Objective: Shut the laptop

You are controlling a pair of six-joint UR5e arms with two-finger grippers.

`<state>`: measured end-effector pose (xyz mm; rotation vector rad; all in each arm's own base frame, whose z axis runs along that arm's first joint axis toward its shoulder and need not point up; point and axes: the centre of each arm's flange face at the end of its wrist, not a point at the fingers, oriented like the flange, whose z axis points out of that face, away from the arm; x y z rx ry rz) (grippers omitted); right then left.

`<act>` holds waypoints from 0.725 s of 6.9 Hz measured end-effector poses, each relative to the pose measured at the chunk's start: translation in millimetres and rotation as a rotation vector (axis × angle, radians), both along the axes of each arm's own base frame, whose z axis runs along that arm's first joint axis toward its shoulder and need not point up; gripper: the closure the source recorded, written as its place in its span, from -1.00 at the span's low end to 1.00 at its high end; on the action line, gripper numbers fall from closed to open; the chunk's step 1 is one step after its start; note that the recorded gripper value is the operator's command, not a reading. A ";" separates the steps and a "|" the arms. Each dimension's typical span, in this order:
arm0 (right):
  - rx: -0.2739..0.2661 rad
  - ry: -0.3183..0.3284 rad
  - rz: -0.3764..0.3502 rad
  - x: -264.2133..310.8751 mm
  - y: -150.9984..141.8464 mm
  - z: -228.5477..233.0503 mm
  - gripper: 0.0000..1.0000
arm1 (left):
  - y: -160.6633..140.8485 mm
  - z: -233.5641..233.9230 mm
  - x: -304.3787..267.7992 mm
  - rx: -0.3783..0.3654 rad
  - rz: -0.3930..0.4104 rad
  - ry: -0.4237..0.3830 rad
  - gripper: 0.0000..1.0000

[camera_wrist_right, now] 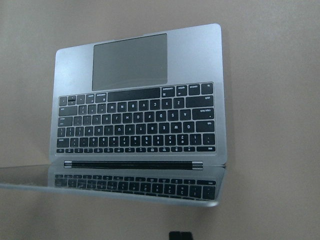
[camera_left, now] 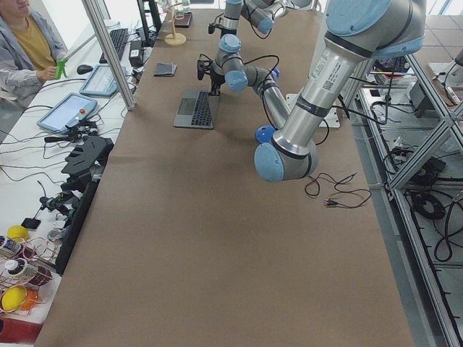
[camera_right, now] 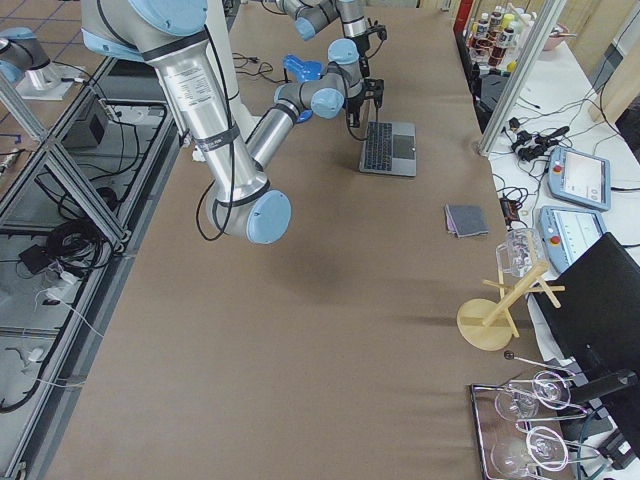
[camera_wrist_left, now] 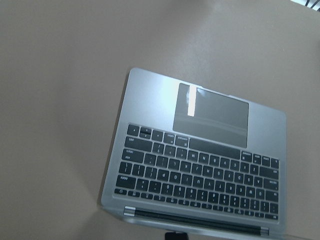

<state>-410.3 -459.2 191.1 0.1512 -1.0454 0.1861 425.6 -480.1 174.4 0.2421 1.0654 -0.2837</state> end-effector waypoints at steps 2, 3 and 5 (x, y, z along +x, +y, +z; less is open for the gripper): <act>-0.017 0.024 0.035 -5.7 -38.3 -2.2 1.00 | -28.4 6.3 11.2 -0.004 -0.034 -0.017 1.00; -0.032 0.042 0.046 -14.6 -60.5 -3.0 1.00 | -45.0 13.3 23.0 -0.001 -0.038 -0.031 1.00; -0.062 0.069 0.055 -42.6 -102.9 3.3 1.00 | -82.1 34.7 47.9 0.009 -0.027 -0.092 1.00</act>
